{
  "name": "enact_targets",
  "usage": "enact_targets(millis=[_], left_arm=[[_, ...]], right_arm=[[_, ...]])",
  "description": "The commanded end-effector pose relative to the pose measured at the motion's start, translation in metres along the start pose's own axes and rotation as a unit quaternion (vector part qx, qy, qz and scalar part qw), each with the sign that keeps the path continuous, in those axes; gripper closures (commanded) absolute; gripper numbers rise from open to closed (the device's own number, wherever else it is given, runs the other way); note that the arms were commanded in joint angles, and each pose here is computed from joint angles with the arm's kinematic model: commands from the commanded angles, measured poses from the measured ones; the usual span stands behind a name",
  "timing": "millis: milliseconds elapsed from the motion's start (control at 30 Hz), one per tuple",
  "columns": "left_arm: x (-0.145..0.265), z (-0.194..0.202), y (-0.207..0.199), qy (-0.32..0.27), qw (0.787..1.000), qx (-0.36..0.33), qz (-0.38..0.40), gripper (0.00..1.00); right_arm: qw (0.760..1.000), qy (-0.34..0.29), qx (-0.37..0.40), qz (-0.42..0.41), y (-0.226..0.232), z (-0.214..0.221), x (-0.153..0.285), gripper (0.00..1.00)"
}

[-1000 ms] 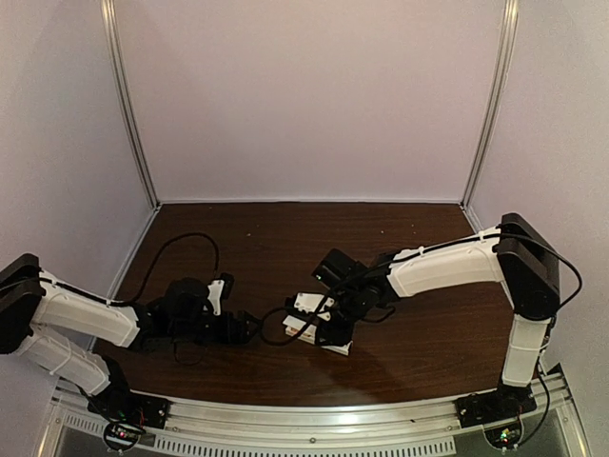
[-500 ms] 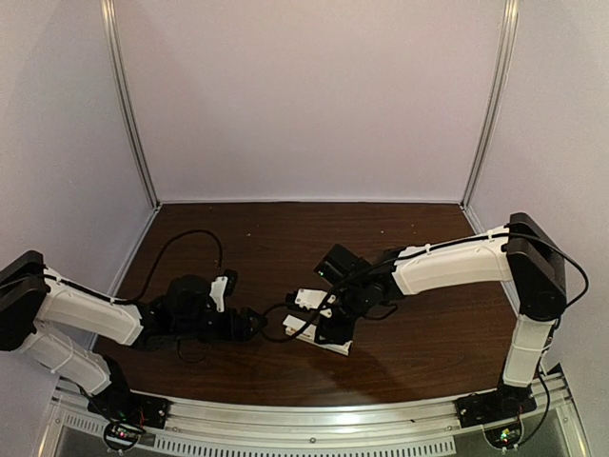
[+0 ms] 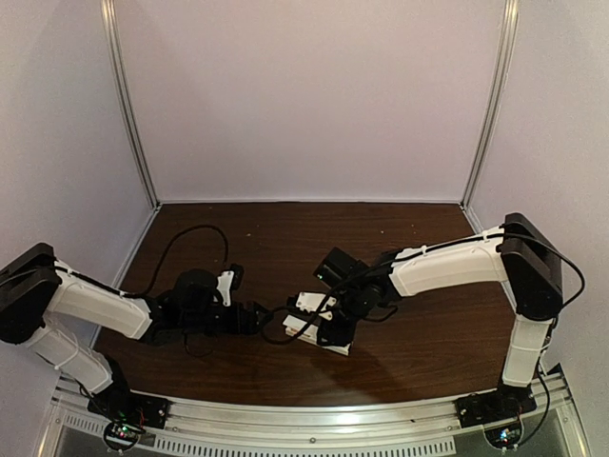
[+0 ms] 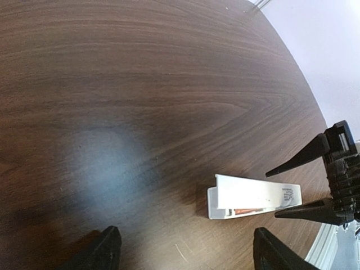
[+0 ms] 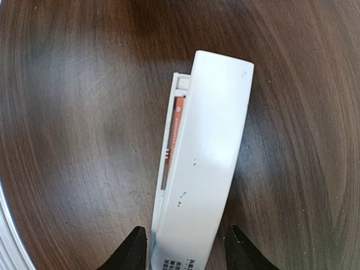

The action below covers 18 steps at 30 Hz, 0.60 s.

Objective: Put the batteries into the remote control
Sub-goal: Place the battery cover on the remote control without the battery cover.

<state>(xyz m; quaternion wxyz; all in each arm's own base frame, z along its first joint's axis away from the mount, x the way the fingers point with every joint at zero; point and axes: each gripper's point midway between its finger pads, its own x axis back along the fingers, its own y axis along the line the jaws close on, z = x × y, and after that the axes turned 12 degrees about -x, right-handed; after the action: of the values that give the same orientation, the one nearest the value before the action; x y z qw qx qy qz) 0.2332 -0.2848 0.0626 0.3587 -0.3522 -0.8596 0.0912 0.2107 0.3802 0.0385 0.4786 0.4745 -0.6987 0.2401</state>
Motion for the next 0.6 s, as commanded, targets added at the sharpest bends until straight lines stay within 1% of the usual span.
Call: enact_targets(millis=[0, 300, 467, 567], left_arm=[[-0.008, -0.018, -0.008, -0.023, 1.000, -0.010, 0.019, 0.18], [-0.027, -0.023, -0.013, -0.013, 0.999, -0.022, 0.027, 0.28], [-0.040, -0.027, -0.019, -0.007, 0.999, -0.029, 0.040, 0.29], [-0.047, -0.029, -0.022, -0.005, 0.998, -0.034, 0.046, 0.33]], right_arm=[[1.000, 0.004, 0.001, 0.001, 0.001, 0.000, 0.000, 0.52], [1.000, 0.001, 0.005, -0.002, 0.003, -0.001, 0.003, 0.56], [1.000, -0.001, 0.006, -0.001, 0.003, -0.002, 0.003, 0.56], [1.000, -0.001, 0.005, -0.001, 0.002, -0.001, 0.003, 0.58]])
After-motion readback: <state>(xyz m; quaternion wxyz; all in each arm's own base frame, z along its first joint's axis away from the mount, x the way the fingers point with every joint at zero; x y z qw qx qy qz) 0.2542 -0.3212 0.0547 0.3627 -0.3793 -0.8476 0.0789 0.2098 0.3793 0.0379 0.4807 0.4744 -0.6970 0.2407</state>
